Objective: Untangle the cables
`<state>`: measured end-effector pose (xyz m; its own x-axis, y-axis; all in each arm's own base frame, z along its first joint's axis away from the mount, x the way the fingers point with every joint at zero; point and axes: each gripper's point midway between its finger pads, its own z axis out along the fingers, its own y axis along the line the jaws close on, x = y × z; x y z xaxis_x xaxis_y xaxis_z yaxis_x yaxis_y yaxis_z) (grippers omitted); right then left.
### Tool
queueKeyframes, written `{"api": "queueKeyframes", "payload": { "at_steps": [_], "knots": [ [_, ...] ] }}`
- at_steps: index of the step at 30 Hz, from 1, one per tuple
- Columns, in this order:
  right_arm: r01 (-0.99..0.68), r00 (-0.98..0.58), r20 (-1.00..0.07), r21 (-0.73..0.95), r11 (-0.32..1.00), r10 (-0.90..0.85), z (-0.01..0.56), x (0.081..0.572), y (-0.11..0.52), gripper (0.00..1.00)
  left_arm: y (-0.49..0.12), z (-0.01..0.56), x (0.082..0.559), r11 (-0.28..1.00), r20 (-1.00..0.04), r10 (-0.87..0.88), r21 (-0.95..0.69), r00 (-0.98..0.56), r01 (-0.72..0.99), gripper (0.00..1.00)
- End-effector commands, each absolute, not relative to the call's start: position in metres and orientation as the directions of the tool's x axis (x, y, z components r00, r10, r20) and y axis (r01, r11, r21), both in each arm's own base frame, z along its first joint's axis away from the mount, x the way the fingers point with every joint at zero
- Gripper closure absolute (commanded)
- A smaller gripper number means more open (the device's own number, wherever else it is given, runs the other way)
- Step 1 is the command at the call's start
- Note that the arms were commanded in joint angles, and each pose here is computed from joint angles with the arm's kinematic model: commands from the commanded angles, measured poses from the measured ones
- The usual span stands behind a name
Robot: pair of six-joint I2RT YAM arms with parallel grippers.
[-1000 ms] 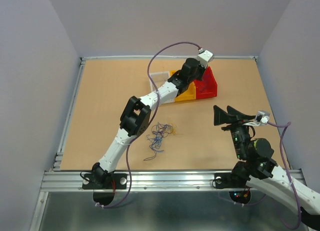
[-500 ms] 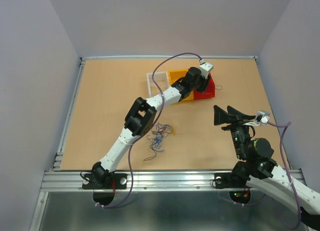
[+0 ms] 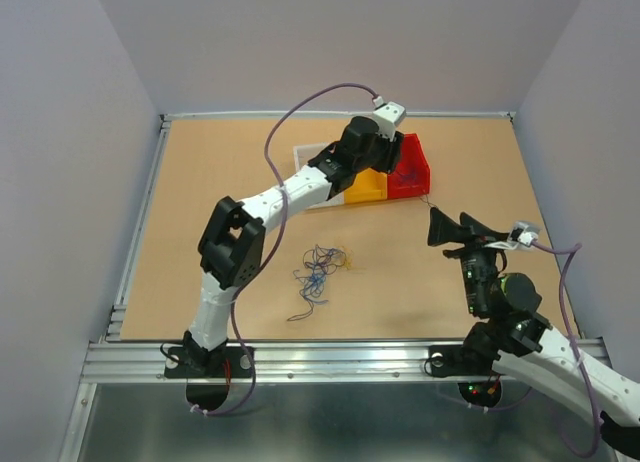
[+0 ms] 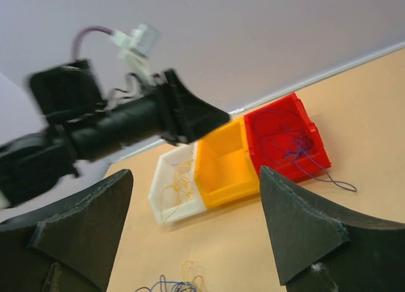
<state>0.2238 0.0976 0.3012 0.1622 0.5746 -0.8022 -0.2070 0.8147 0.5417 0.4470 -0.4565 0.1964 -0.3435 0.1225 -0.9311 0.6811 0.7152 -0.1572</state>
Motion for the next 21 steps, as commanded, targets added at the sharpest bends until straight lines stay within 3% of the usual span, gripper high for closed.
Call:
{"api": "queueKeyframes", "payload": {
  "at_steps": [1, 5, 8, 14, 15, 17, 18, 21],
  "knots": [
    [-0.085, 0.157, -0.835, 0.521, 0.849, 0.527, 0.281, 0.236, 0.092, 0.07, -0.423, 0.285, 0.428, 0.725, -0.98, 0.043, -0.102, -0.193, 0.681, 0.46],
    [0.037, 0.047, -0.923, 0.384, 0.922, 0.383, 0.252, 0.261, 0.113, 0.0, -0.389, 0.307, 0.407, 0.731, -0.991, 0.101, 0.017, -0.083, 0.682, 0.35],
    [-0.008, -0.058, -0.948, 0.314, 0.95, 0.313, 0.241, 0.278, 0.136, 0.02, -0.367, 0.308, 0.389, 0.706, -0.978, 0.207, 0.128, -0.03, 0.697, 0.29],
    [0.058, -0.241, -0.871, 0.428, 0.902, 0.429, 0.195, 0.335, 0.09, 0.03, -0.316, 0.285, 0.371, 0.731, -0.944, 0.329, 0.237, -0.026, 0.64, 0.13],
    [0.041, -0.33, -0.841, 0.441, 0.897, 0.428, 0.173, 0.341, 0.098, 0.03, -0.304, 0.269, 0.361, 0.716, -0.935, 0.353, 0.243, -0.039, 0.655, 0.12],
    [0.071, -0.357, -0.834, 0.426, 0.902, 0.421, 0.165, 0.352, 0.091, 0.03, -0.29, 0.256, 0.353, 0.667, -0.934, 0.358, 0.252, -0.005, 0.701, 0.1],
    [0.085, -0.366, -0.84, 0.398, 0.913, 0.401, 0.161, 0.357, 0.088, 0.03, -0.279, 0.222, 0.343, 0.652, -0.919, 0.393, 0.255, -0.031, 0.715, 0.1],
    [0.084, -0.472, -0.82, 0.323, 0.943, 0.323, 0.132, 0.371, 0.089, 0.04, -0.255, 0.218, 0.334, 0.659, -0.923, 0.382, 0.307, 0.046, 0.687, 0.08]
  ]
}}
